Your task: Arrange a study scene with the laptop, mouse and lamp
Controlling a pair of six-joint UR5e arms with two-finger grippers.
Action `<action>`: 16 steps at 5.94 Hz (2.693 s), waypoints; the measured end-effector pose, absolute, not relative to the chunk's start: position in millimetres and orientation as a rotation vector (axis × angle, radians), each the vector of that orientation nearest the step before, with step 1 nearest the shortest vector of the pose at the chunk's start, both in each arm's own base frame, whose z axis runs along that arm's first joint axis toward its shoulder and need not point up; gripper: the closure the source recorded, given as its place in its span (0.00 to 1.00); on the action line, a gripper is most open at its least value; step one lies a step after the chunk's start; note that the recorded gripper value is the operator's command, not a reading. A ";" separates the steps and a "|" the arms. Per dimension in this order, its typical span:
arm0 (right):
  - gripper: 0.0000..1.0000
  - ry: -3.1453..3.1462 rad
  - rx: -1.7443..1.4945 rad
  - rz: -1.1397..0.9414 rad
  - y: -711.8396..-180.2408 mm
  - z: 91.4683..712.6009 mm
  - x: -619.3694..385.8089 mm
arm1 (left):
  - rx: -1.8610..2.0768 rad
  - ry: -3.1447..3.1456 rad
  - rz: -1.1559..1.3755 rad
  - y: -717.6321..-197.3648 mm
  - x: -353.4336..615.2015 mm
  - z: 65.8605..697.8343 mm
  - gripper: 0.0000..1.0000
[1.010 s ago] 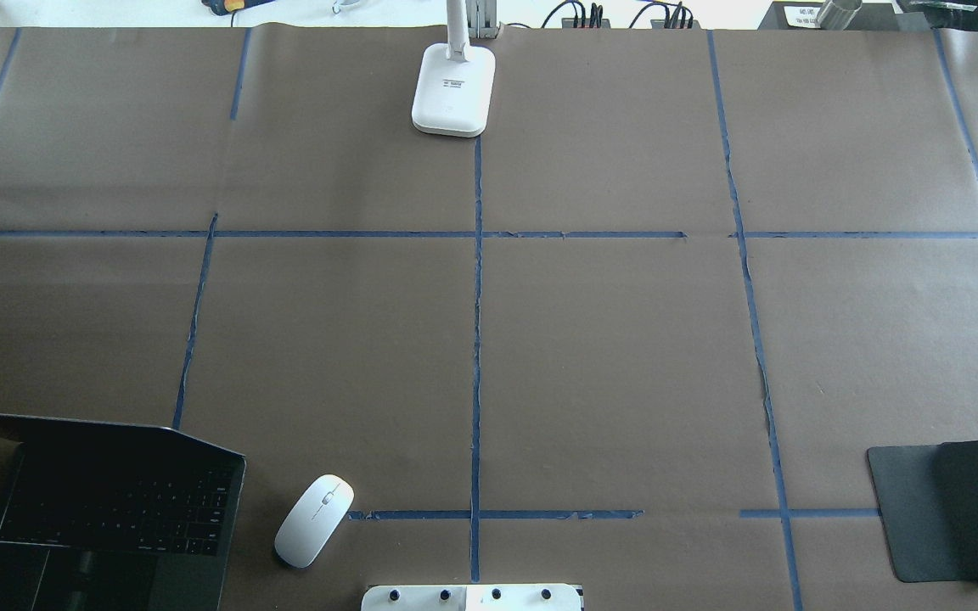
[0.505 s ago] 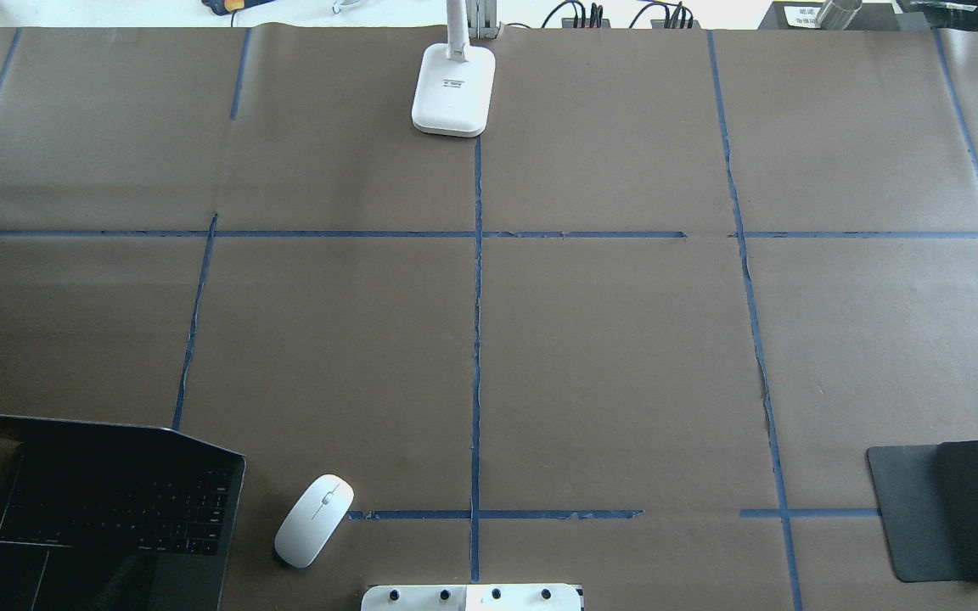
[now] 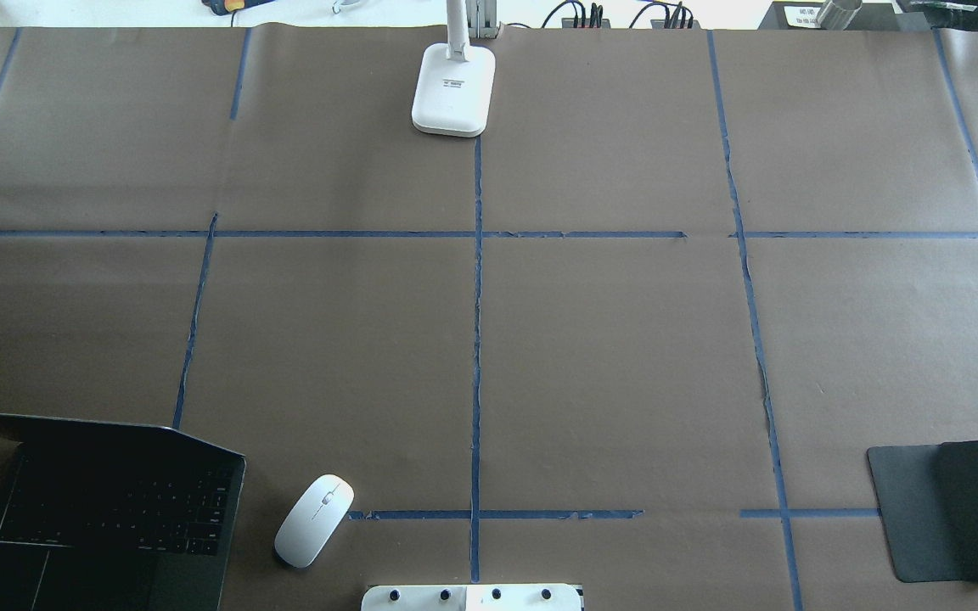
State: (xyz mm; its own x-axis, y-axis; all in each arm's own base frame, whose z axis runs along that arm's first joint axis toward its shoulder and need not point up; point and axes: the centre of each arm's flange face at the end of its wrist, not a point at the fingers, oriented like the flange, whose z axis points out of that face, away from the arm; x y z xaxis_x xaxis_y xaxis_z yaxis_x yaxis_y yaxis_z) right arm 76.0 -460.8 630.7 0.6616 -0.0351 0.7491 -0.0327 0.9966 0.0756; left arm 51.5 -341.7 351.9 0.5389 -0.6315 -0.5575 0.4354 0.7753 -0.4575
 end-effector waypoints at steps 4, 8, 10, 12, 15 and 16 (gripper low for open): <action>0.00 -0.914 0.060 0.010 -458.9 639.0 71.8 | -0.321 0.658 -1.006 -326.3 147.4 334.4 0.00; 0.00 -0.916 0.061 0.010 -459.5 638.2 71.7 | -0.295 0.603 -1.120 -308.8 216.1 330.1 0.00; 0.00 -0.916 0.062 0.010 -460.2 637.7 71.8 | -0.291 0.592 -1.147 -310.4 222.6 332.3 0.00; 0.00 -0.915 0.060 0.011 -460.0 638.7 71.8 | -0.272 0.557 -1.147 -304.4 238.2 341.1 0.00; 0.00 -0.915 0.059 0.013 -459.9 638.7 72.0 | -0.268 0.511 -1.129 -290.3 261.8 353.3 0.10; 0.00 -0.916 0.061 0.013 -460.0 638.1 72.6 | -0.269 0.501 -1.128 -287.0 264.3 355.4 0.38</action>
